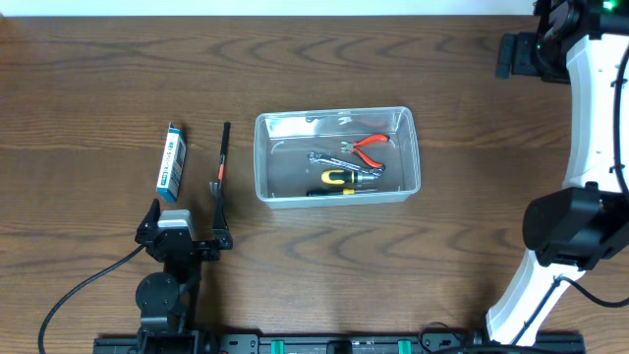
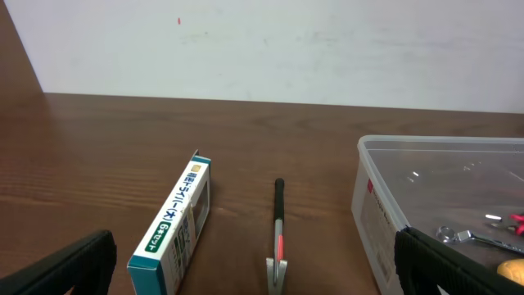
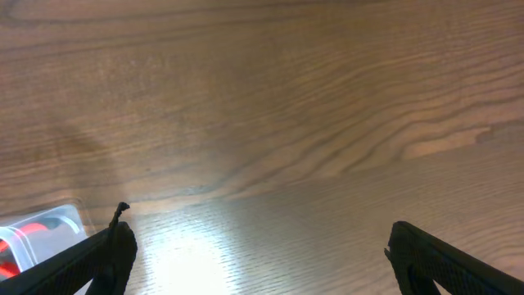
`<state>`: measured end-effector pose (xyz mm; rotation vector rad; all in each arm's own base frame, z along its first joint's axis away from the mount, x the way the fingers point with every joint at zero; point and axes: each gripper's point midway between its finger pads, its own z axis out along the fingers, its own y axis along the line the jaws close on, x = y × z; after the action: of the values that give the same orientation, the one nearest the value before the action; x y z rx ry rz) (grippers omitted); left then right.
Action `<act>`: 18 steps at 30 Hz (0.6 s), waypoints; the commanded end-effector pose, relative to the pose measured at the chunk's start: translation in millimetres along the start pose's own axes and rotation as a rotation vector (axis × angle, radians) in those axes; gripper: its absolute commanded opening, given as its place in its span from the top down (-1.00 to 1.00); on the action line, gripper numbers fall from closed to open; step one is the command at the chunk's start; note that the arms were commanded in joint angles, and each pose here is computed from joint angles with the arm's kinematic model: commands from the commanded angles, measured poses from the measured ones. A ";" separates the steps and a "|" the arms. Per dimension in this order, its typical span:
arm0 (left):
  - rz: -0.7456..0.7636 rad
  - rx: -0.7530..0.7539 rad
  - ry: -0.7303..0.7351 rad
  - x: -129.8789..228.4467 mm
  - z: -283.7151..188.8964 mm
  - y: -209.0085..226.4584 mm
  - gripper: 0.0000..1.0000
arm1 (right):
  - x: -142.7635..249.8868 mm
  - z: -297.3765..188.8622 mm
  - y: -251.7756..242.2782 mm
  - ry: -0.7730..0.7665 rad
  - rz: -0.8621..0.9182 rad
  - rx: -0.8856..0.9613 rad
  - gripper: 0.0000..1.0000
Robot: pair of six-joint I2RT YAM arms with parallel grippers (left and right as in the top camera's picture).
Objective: Pack container
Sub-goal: 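Open the right gripper and raise it back to the right side, then move the left gripper over the black-red marker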
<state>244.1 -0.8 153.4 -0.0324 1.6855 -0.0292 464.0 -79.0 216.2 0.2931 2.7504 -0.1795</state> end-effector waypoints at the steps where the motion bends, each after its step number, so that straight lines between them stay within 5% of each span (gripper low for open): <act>1: 0.011 -0.006 0.043 17.3 2.1 1.3 -0.96 | -2.5 -2.9 -3.7 -0.011 0.004 0.009 -0.98; 18: 0.011 -0.006 0.043 17.3 2.1 1.3 -0.96 | -2.6 -2.9 -3.7 -0.011 0.004 0.009 -0.99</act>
<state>244.1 -0.8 153.4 -0.0324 1.6855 -0.0292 463.9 -79.5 216.2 0.2946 2.7503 -0.1792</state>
